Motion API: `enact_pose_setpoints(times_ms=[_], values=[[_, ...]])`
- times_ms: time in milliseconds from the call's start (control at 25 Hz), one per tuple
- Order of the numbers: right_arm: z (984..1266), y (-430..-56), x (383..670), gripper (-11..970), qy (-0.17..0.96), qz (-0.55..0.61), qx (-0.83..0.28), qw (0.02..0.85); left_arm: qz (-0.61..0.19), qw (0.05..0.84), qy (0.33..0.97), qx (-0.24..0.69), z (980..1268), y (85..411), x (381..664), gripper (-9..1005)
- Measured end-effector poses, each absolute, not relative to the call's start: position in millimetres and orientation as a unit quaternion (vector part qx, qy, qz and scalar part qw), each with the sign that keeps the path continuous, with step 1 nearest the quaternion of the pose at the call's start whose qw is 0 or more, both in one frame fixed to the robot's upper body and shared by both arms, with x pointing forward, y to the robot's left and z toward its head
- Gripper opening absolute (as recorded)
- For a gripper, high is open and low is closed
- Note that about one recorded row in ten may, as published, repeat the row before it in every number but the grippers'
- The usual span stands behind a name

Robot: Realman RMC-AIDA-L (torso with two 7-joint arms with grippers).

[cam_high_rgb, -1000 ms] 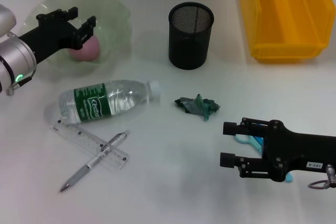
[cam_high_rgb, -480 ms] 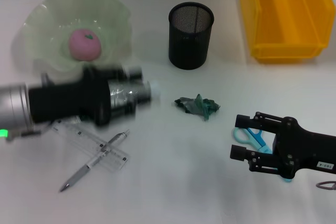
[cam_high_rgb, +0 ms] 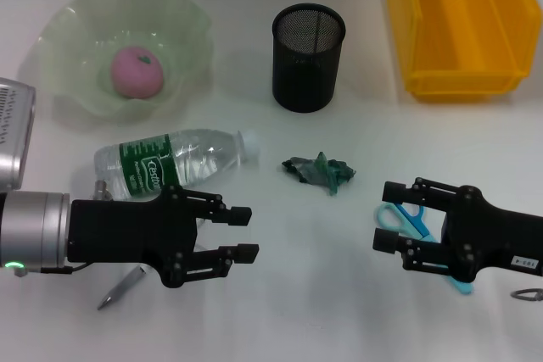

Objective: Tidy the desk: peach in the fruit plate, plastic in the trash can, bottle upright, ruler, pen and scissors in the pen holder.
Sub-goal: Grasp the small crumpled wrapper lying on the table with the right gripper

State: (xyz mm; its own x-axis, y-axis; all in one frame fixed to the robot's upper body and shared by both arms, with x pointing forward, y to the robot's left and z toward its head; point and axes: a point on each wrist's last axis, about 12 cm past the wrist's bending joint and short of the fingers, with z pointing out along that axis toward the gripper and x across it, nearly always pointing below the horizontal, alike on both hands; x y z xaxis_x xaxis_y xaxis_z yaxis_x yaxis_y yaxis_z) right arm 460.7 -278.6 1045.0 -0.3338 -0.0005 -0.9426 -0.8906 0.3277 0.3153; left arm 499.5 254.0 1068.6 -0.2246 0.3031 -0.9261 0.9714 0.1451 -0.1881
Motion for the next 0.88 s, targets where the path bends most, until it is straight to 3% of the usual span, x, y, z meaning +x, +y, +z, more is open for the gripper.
enact_pose_setpoints(times_ms=[200,520,880], values=[[1059.8,-287.7,479.9,743,0.693,0.466,-0.313,0.452,-0.431,0.387,0.653,0.489,1068.1,251.9,501.5,454],[1130.4,-292.2,544.8,743,0.768,0.396,-0.332,0.379,-0.426,0.386,0.657,0.487,1065.7,249.0,502.9,451],[1134.2,-248.7,584.9,743,0.815,0.308,-0.405,0.276,-0.429,0.385,0.659,0.484,1063.6,249.2,500.2,452]])
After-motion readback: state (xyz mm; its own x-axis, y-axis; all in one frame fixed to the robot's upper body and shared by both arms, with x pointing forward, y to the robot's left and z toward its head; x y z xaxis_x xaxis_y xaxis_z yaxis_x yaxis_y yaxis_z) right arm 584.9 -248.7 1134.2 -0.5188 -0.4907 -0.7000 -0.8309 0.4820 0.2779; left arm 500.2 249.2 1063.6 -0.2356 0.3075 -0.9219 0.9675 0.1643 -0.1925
